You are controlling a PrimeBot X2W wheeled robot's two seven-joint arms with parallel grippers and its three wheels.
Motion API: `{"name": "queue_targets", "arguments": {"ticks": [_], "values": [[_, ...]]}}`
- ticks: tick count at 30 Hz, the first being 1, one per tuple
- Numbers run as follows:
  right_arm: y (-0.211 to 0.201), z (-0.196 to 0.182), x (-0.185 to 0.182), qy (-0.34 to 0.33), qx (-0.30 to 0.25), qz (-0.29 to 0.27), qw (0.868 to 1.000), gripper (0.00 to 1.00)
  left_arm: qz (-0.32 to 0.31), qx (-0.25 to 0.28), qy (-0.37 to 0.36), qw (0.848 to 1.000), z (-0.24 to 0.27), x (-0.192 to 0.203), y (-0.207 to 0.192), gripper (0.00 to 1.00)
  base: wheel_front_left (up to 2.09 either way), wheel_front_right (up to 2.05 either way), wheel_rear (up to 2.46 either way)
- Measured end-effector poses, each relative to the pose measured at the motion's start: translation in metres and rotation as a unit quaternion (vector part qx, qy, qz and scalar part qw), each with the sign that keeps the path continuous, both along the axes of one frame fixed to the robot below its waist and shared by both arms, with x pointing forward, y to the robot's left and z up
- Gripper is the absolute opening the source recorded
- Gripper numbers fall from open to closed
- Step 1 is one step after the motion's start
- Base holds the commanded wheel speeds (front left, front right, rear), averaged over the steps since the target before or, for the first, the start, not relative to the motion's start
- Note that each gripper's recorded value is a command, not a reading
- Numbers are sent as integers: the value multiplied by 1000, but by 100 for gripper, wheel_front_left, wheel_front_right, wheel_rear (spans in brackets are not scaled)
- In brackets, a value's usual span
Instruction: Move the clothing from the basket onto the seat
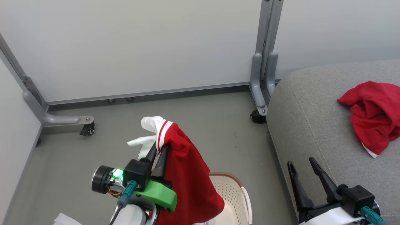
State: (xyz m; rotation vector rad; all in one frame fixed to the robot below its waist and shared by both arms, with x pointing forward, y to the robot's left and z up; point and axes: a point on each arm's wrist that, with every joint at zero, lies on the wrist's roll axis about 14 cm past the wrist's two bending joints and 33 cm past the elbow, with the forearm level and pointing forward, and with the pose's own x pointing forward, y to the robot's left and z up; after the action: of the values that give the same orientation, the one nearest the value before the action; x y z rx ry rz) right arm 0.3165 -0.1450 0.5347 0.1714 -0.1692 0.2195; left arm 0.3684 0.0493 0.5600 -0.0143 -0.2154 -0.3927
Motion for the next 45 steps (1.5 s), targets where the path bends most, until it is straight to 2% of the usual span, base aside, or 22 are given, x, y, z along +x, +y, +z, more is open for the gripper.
{"name": "queue_targets", "arguments": {"ticks": [8, 15, 24, 31, 38, 45], "values": [[15, -1, -3, 2, 5, 25, 1000, 100, -31, -16, -13, 999, 12, -7, -14, 0, 0, 0, 0], [54, 2, -8, 5, 21, 97, 995, 100, -82, -36, -28, 996, 30, -13, -38, 0, 0, 0, 0], [89, 4, -11, 4, 3, 173, 985, 100, -168, -71, -47, 982, 60, -29, -85, 0, 0, 0, 0], [94, 8, -6, 9, 31, 181, 983, 100, -212, -77, -50, 973, 75, -41, -111, 0, 0, 0, 0], [79, 14, 4, -7, 12, 159, 987, 100, -235, -62, -59, 968, 83, -50, -127, 0, 0, 0, 0], [88, 3, 0, 13, 16, 175, 984, 100, -243, -57, -63, 966, 88, -53, -132, 0, 0, 0, 0]]}}
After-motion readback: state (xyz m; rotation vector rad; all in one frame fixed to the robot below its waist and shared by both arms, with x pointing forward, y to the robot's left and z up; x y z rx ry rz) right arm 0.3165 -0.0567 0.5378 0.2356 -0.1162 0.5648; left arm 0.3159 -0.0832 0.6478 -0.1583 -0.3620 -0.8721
